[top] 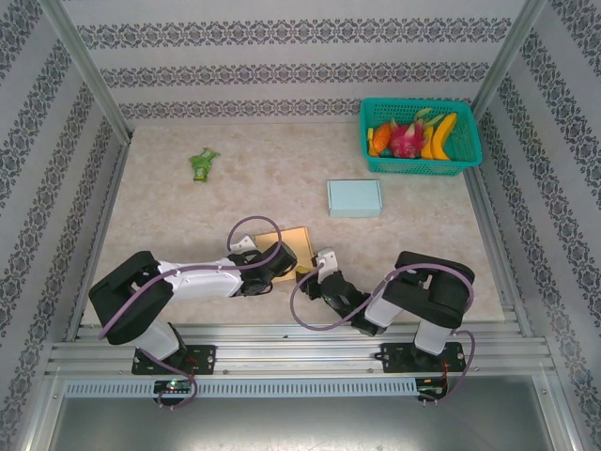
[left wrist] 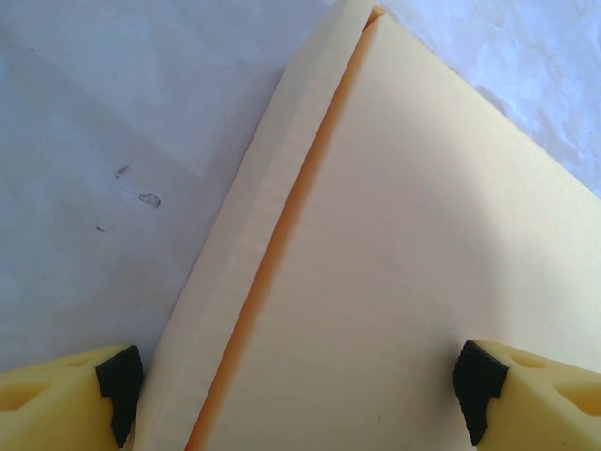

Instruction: Fold the paper box

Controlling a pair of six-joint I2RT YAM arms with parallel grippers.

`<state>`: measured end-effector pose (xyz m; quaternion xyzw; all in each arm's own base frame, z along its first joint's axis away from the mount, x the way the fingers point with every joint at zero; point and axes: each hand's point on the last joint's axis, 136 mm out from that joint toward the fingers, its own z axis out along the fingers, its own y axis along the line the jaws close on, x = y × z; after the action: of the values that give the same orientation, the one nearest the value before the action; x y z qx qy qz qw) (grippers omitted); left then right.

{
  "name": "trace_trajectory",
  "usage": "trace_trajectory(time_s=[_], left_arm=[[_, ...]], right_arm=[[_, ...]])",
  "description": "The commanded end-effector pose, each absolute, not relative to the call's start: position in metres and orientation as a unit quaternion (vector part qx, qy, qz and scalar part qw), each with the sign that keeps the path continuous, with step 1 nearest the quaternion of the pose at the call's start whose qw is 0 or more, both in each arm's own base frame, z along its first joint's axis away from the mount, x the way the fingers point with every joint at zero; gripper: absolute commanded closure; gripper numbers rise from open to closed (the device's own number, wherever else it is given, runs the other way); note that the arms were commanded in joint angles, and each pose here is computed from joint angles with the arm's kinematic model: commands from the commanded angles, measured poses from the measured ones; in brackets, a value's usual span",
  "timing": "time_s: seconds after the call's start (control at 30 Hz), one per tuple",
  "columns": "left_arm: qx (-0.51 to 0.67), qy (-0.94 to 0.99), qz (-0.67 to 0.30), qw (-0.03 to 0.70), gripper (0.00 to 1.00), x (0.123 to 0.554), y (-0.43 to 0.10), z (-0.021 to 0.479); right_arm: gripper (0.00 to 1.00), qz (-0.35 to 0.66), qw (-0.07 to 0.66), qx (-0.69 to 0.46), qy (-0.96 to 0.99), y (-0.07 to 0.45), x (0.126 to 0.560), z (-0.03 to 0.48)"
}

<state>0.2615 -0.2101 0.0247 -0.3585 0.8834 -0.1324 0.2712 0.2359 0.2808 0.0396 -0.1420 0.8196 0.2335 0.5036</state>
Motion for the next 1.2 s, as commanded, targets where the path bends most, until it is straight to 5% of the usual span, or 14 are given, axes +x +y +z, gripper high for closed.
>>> trace_trajectory(time_s=[0.0,0.27,0.67,1.17], left_arm=[[-0.296,0.946,-0.033,0.132,0.12,0.197,-0.184,-0.044],[-0.293,0.947,-0.027,0.126,0.12,0.196,-0.184,-0.049],[-0.289,0.949,-0.031,0.122,0.12,0.198,-0.188,-0.049],[-0.278,0.953,-0.032,0.115,0.12,0.198,-0.192,-0.049]], right_arm=[[0.47,0.315,0.421,-0.163,0.835,0.304,0.208,0.033],[0.41,0.325,0.396,-0.108,0.852,0.287,0.218,0.032],[0.50,0.261,0.397,-0.130,0.870,0.275,0.225,0.021],[0.48,0.183,0.411,-0.189,0.873,0.266,0.233,-0.007]])
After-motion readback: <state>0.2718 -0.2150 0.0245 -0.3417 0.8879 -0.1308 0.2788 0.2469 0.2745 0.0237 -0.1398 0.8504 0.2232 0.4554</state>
